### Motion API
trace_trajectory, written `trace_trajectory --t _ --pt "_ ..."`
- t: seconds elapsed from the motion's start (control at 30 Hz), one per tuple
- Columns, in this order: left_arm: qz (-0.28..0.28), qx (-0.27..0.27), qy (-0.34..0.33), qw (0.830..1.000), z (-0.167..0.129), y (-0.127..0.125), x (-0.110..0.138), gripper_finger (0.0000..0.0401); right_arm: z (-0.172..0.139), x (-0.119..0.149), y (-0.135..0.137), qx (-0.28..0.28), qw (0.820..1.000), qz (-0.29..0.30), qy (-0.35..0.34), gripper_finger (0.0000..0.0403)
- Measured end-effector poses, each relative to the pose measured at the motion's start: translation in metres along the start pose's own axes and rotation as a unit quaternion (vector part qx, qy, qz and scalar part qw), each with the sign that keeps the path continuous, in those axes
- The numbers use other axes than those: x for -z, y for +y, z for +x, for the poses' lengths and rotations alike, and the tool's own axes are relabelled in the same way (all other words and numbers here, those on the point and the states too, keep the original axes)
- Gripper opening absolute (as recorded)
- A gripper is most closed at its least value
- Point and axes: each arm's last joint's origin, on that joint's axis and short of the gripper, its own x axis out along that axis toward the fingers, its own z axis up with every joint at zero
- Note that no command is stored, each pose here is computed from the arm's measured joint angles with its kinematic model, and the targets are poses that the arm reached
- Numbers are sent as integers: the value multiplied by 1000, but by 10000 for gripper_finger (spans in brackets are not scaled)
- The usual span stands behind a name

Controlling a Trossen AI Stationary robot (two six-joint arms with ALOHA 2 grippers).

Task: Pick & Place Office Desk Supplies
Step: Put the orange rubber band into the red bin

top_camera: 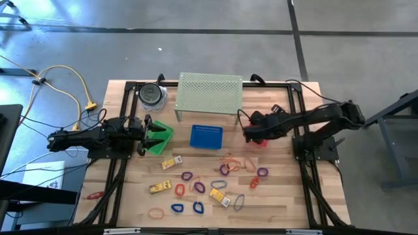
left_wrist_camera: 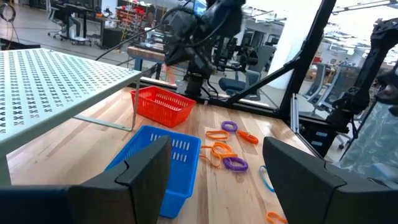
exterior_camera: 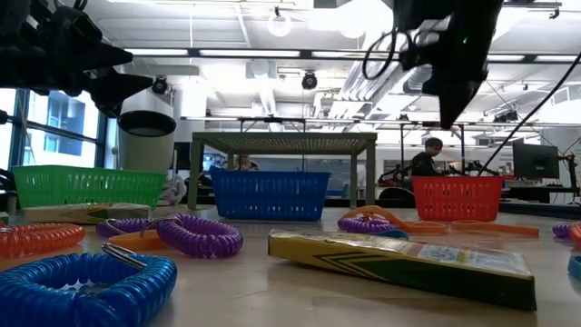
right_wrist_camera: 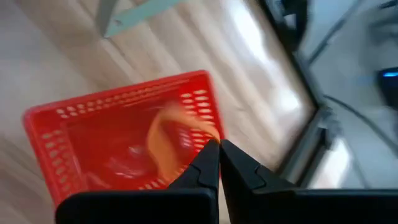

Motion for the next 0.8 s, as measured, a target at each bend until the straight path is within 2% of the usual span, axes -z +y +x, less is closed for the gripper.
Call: trace_trajectory --t 0.1,0.37,0.6,0.7,0.8 --pt "0 0 0 1000 0 0 0 246 18 1 0 -25 1000 12 12 2" --pt "0 0 0 1000 0 0 0 246 51 16 2 -29 998 39 49 2" --pt "0 0 0 1000 0 0 0 246 62 18 8 -49 997 60 28 4" --pt "0 0 0 1000 0 0 0 246 61 17 11 -64 997 46 22 23" --pt "0 0 0 1000 0 0 0 246 60 17 13 -71 996 47 18 62"
